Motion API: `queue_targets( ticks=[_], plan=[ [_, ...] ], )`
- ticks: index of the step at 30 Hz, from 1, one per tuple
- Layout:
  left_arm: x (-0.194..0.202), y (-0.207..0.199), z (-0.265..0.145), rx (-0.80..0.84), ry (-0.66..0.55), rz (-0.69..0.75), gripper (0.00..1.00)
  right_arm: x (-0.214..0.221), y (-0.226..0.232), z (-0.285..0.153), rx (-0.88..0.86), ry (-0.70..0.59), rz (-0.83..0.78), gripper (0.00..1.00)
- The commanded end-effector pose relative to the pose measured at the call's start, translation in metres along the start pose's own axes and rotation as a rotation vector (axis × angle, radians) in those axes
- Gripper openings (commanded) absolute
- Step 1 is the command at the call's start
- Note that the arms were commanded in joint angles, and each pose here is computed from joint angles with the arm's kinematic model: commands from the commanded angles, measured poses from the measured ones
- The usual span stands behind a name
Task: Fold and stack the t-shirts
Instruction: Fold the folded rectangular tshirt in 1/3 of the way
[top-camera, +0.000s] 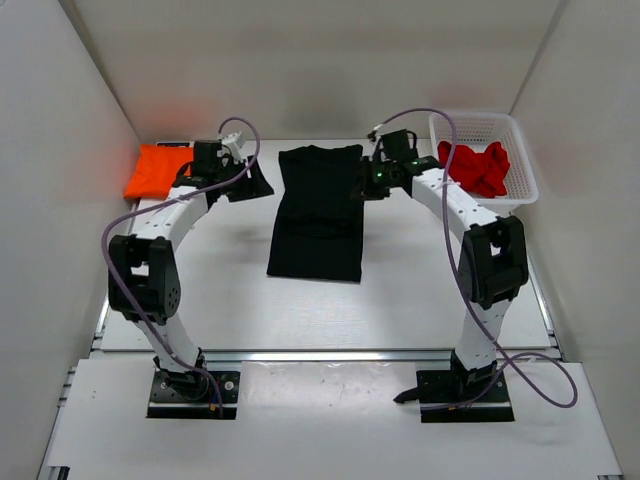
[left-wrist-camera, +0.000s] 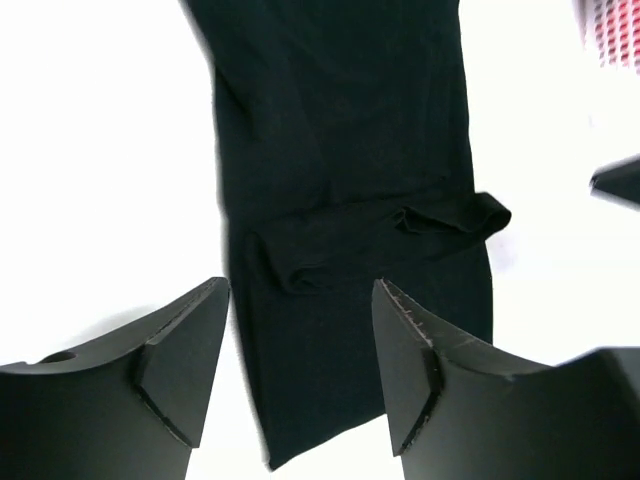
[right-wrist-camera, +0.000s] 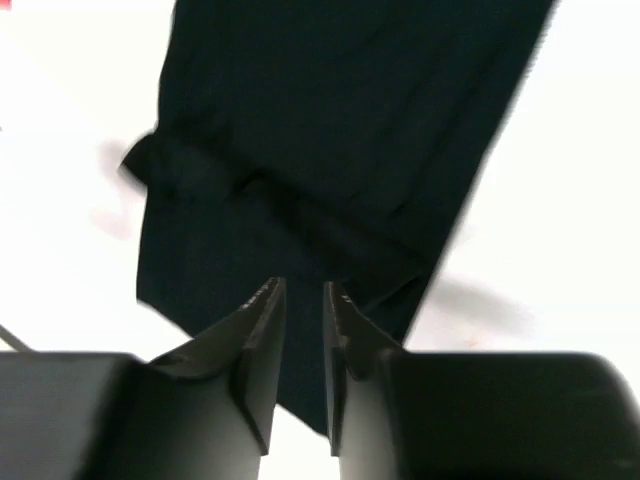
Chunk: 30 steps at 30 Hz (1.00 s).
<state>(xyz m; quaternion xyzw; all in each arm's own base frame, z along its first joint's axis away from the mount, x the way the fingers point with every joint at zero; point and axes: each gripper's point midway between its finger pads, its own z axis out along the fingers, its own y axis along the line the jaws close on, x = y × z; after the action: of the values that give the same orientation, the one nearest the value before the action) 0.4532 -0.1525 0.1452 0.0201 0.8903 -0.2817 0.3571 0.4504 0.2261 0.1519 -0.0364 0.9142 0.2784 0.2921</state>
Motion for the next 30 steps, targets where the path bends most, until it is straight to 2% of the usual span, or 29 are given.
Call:
queue_targets(
  ticks=[1,4,9,15,25,30],
  plan=[
    [-0.022,-0.014,-0.045,0.009,-0.074,0.096,0.69,0.041,0.050,-0.012,-0.046,0.074,-0.214,0.12],
    [0.010,0.009,-0.051,-0.070,-0.018,0.078,0.68,0.086,0.065,0.005,-0.041,0.180,-0.306,0.00],
    [0.048,0.036,-0.061,-0.117,0.006,-0.031,0.67,0.121,0.083,0.046,0.038,0.288,-0.468,0.01],
    [0.061,0.052,-0.074,-0.188,0.003,-0.010,0.67,0.101,0.070,0.079,0.189,0.259,-0.479,0.00],
    [0.073,0.067,-0.077,-0.221,0.019,-0.062,0.68,0.108,0.041,0.101,0.316,0.290,-0.493,0.00],
    [0.071,0.070,-0.075,-0.230,0.020,-0.056,0.69,0.088,0.040,0.114,0.364,0.231,-0.467,0.00]
  ],
)
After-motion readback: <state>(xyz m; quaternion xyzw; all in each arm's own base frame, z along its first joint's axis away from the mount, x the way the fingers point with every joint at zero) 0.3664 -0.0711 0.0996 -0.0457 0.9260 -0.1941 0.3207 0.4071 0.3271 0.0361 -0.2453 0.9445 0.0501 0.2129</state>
